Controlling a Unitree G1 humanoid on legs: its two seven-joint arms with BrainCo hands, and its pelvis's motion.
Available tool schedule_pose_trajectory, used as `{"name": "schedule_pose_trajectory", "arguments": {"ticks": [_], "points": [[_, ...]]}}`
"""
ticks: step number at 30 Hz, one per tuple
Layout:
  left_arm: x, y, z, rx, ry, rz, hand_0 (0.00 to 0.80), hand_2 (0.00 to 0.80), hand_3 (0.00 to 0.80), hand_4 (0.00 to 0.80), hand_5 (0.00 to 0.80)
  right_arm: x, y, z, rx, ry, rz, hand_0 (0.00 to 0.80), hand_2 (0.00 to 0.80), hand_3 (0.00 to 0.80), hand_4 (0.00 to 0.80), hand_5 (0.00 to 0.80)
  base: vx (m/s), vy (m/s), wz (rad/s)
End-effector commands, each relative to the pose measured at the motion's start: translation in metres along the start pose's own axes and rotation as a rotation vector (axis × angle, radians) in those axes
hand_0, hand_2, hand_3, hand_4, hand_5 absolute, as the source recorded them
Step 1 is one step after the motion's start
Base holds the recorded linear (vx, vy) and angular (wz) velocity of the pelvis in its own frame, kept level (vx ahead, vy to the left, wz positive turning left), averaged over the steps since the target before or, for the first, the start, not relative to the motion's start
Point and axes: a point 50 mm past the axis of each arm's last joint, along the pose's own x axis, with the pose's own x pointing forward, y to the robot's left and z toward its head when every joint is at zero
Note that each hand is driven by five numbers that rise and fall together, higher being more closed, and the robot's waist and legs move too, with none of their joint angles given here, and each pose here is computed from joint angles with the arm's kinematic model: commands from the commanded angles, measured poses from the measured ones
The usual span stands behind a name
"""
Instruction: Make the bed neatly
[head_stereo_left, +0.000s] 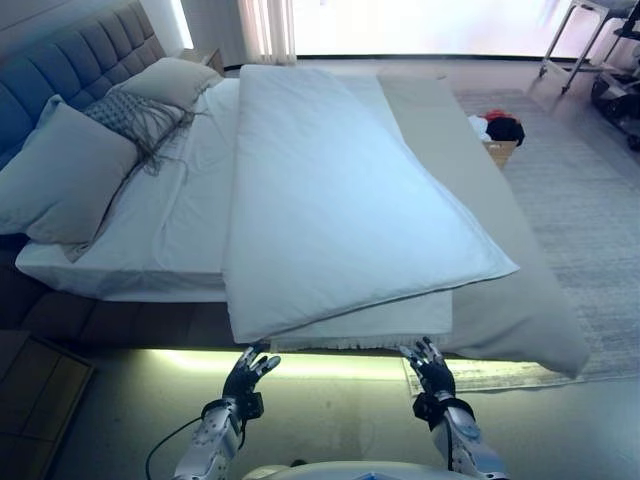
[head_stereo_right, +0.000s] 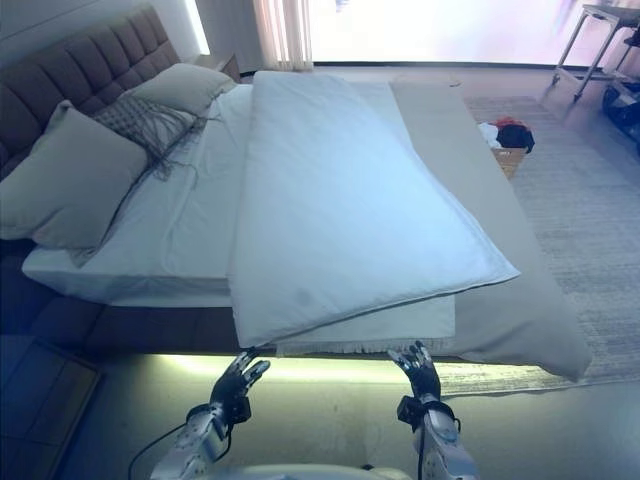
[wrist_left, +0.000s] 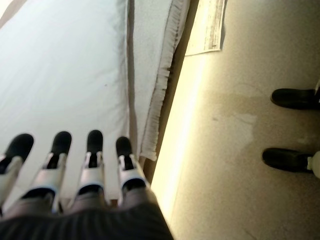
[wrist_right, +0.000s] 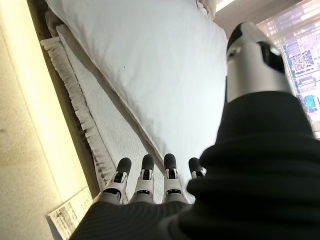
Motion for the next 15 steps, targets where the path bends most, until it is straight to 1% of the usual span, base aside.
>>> {"name": "schedule_pose_trajectory", "arguments": {"ticks": [1,5,11,15], "points": [[0.0074,0.0018,0.0165,0.013,-0.064,0.002,0.0,0.0,0.0,0.0,0.0,0.0034,0.007,0.016,-0.02,-0.081,0.056,0.0,0.0,0.0,0.0,0.0,0.0,0.0,0.0],[0.0103,0.0026,0.0244,0.024,-0.08,0.02,0.0,0.0,0.0,0.0,0.0,0.0067,0.0113,0.0219,-0.017,-0.094,0.063,0.0,0.0,0.0,0.0,0.0,-0.074,0.019,0.01],[0.0058,0.0052,0.0174,0.014,-0.067,0.033,0.0,0.0,0.0,0.0,0.0,0.0054,0.0124,0.0185,-0.013,-0.084,0.081,0.0,0.0,0.0,0.0,0.0,-0.009,0.002,0.0],[0.0087,0.003,0.0197,0.019,-0.073,0.026,0.0,0.0,0.0,0.0,0.0,0.0076,0.0129,0.021,-0.005,-0.091,0.074,0.0,0.0,0.0,0.0,0.0,0.0,0.0,0.0]]}}
